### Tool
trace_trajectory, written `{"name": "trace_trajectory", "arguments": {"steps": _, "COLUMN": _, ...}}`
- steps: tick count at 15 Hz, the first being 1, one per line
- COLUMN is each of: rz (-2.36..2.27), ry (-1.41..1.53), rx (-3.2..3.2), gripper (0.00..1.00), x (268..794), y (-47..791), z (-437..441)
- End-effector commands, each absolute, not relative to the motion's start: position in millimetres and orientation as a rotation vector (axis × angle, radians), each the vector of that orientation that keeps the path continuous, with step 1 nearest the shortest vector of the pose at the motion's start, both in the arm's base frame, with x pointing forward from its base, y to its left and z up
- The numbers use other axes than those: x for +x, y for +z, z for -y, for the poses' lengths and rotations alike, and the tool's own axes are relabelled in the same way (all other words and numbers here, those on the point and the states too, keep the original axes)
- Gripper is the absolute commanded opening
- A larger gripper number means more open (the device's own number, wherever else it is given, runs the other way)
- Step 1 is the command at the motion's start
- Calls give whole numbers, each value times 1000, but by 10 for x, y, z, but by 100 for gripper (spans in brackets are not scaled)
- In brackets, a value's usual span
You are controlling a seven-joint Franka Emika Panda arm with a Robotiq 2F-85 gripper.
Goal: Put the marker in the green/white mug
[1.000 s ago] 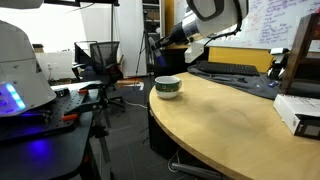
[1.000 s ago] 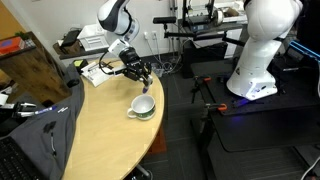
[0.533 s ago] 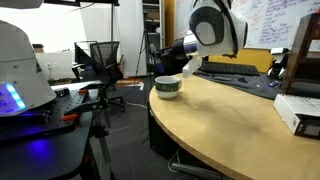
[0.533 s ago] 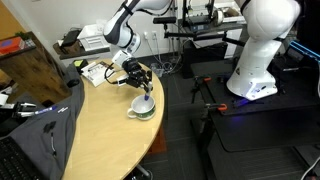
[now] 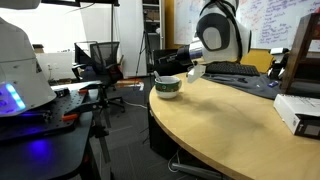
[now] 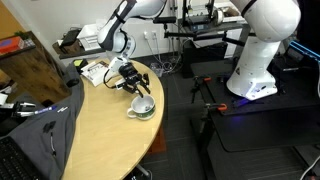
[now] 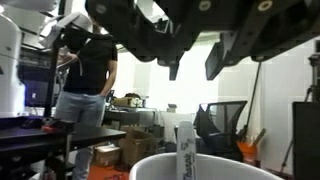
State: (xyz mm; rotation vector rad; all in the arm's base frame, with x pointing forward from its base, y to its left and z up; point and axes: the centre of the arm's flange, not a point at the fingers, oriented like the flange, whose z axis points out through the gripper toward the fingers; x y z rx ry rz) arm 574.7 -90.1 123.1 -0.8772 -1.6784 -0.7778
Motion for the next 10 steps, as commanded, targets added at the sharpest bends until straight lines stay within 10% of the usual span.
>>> {"name": "trace_trajectory", "arguments": {"steps": 1, "rz": 1783, "ry": -751, "rx": -904, "gripper": 69, "x": 5759, "y": 1441, "z": 895}}
{"name": "trace_trajectory", "arguments": {"steps": 5, "rz": 1987, "ry": -722, "rx": -1035, "gripper": 99, "x": 5739, "y": 1928, "z": 935}}
{"name": "trace_trajectory", "arguments": {"steps": 10, "rz": 2071, "ry": -630, "rx": -1281, "gripper": 100, "x": 5617, "y": 2321, "z": 981}}
